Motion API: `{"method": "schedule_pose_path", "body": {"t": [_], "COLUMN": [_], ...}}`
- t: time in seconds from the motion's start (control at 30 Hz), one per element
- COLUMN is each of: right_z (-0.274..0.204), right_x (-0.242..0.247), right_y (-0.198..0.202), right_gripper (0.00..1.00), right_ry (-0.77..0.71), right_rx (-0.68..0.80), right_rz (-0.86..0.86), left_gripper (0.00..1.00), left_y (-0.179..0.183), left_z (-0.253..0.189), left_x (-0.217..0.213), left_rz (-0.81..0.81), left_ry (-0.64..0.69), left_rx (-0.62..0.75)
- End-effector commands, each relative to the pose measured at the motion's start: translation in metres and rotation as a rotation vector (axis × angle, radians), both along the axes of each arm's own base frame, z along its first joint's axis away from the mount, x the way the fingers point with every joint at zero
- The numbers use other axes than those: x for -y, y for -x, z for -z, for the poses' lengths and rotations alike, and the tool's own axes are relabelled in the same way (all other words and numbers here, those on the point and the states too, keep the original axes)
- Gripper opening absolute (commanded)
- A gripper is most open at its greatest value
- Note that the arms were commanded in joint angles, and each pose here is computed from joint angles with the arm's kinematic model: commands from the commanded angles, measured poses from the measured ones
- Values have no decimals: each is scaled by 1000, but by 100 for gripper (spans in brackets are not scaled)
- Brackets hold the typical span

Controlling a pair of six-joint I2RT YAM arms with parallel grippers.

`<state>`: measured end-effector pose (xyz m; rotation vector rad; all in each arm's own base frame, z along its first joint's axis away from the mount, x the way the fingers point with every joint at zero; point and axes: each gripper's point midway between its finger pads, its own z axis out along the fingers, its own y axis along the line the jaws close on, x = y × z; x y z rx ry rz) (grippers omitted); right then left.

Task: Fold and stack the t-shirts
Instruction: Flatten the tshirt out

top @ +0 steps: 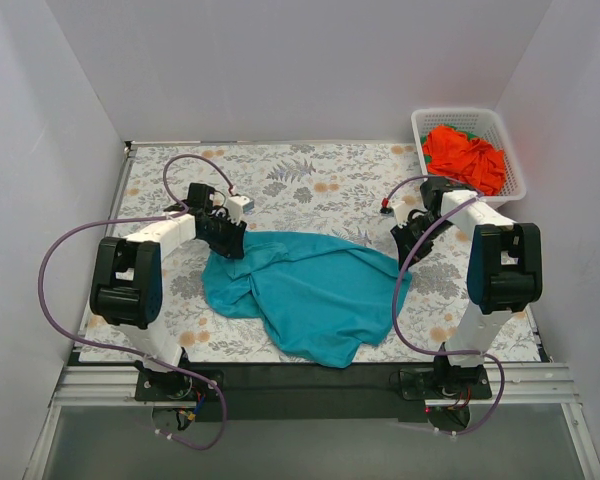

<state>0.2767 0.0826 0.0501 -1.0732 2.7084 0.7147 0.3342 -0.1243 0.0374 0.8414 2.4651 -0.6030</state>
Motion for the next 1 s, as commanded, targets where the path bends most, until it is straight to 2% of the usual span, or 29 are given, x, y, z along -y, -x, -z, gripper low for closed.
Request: {"method": "schedule_pose_path", "body": {"t": [0.0,0.1,0.27,0.43,0.57,0.6,0.63,0.67,0.77,0.87,0.93,0.97], "right_z": [-9,-16,-47,-101,-176,-215,-234,-252,-336,-418,-437,-459], "right_x": [1,4,9,10,15,16,17,20,23,30,34,38], "right_y": [-9,-17,-45,-87,-133,-146,-152,-156,-160,-138,-125,-121], "right_gripper": [1,1,1,1,1,1,1,1,1,1,1,1], "right_ry": [8,25,47,53,77,76,79,86,67,47,49,46], "right_rx": [21,58,186,373,595,701,753,800,1018,1249,1322,1407], "right_rz": [3,5,15,37,88,102,116,136,187,244,269,297], "left_gripper": [17,0,0,0,0,0,0,0,0,0,0,0], "left_y": [-12,-18,-38,-78,-106,-111,-113,-114,-100,-72,-54,-36], "left_z": [-9,-28,-88,-176,-259,-276,-313,-331,-407,-470,-502,-523], "left_x": [-2,-5,-17,-38,-57,-60,-62,-80,-90,-93,-97,-97], "left_rz": [6,-8,-87,-197,-298,-318,-342,-393,-457,-486,-520,-533], "left_ry": [-26,-31,32,70,88,88,110,106,143,186,206,232], "left_rx": [73,127,206,372,545,586,665,707,892,1061,1158,1208]}}
